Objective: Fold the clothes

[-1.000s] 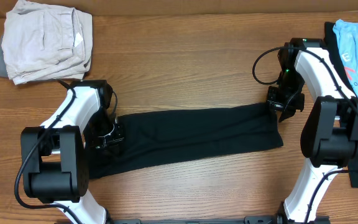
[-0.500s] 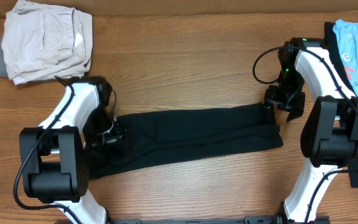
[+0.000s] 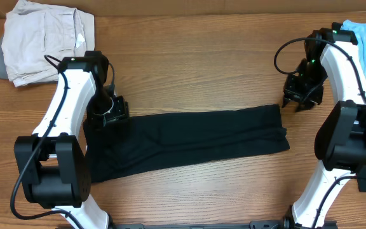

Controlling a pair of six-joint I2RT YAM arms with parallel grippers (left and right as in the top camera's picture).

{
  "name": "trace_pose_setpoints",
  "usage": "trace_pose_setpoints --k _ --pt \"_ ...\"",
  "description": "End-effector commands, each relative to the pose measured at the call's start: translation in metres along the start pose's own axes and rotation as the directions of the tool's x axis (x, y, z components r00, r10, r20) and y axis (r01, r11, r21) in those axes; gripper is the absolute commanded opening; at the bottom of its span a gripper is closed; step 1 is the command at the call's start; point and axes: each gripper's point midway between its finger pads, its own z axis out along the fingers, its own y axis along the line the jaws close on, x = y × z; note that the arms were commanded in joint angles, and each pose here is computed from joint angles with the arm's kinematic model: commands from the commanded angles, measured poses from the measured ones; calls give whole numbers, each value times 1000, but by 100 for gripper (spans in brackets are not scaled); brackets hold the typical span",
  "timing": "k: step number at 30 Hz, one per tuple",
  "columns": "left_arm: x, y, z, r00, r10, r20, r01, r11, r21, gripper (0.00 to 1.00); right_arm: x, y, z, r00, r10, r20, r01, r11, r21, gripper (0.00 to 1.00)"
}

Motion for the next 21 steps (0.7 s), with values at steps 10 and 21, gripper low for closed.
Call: trace_pose_setpoints --k 10,21 --pt "38 -8 61 993 43 -106 -39 998 40 4 37 31 61 987 -124 -104 125 992 -1 4" --pt "71 25 70 975 -71 -212 46 992 -118 4 58 -14 84 982 36 -187 -9 989 145 4"
